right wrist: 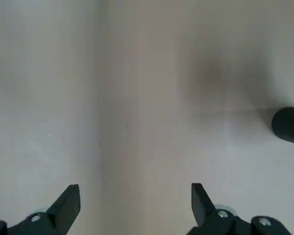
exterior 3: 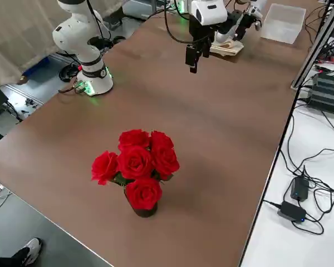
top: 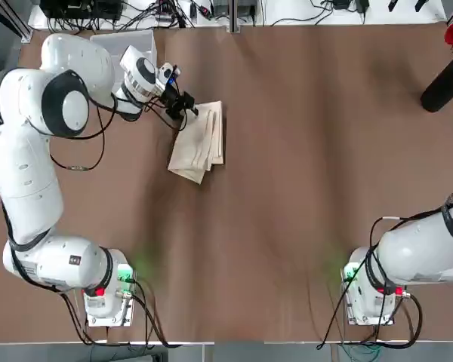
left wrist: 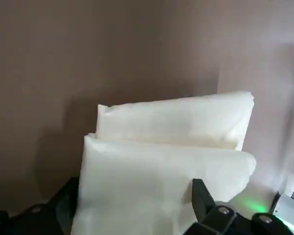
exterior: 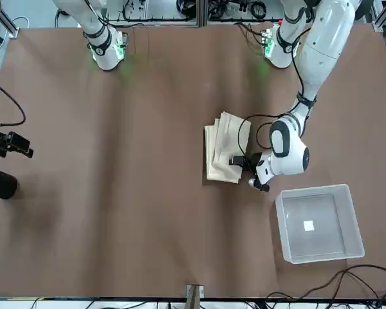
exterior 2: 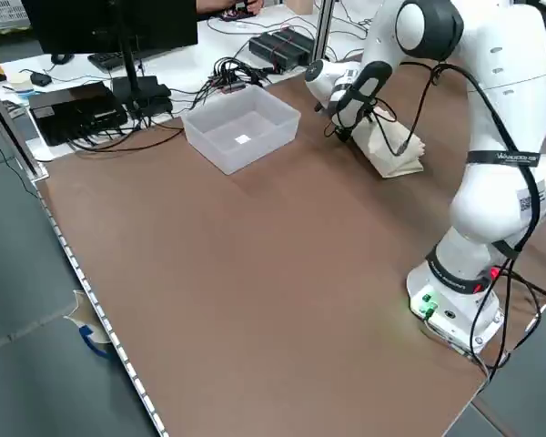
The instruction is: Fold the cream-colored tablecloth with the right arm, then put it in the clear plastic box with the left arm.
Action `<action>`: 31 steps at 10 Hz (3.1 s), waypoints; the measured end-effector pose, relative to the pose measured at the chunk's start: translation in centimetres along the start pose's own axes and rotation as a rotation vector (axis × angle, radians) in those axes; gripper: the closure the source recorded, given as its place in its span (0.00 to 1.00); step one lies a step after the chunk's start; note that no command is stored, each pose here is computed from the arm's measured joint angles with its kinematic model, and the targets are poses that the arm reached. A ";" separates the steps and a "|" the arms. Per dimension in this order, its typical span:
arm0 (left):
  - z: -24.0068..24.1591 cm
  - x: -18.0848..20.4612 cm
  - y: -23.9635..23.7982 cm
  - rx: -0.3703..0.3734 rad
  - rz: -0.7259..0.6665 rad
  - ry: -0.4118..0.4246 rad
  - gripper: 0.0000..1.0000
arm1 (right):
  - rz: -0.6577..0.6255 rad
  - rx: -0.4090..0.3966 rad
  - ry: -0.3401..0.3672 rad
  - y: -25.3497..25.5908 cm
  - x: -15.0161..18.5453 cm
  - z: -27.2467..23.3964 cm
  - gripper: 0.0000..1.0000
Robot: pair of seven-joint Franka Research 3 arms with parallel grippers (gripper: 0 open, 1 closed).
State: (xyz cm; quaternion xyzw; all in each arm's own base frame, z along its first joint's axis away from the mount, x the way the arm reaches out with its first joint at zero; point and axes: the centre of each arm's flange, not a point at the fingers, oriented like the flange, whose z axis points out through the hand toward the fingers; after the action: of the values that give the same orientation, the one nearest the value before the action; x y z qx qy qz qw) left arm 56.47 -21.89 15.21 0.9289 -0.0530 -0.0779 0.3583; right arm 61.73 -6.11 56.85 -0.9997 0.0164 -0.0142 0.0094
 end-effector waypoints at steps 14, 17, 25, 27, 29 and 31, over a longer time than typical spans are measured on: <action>-1.2 -0.8 -0.5 -0.009 -0.011 -0.036 0.88 | -0.004 0.000 0.000 -0.3 0.0 0.0 0.00; -7.4 -0.5 1.9 -0.041 0.020 -0.025 0.88 | -0.004 0.000 0.000 -0.3 0.0 0.0 0.00; -26.0 -1.3 5.3 0.175 0.175 -0.110 0.88 | -0.005 0.000 0.000 -0.3 0.0 0.0 0.00; -32.4 -1.3 5.6 0.250 0.208 -0.138 0.88 | -0.010 0.001 0.000 -0.7 0.0 0.0 0.00; -38.0 -1.9 5.6 0.325 0.254 -0.160 0.88 | -0.014 0.001 0.001 -0.9 0.0 -0.1 0.00; -42.8 -1.3 4.2 0.381 0.305 -0.154 0.88 | -0.014 0.001 0.001 -1.0 0.1 -0.1 0.00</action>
State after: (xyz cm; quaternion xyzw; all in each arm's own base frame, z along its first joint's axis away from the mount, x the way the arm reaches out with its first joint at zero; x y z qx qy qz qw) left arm 62.86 3.34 49.45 0.9522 -0.2332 -0.0820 0.1794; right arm 61.81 -5.16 56.93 -0.9998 0.0091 -0.0147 0.0096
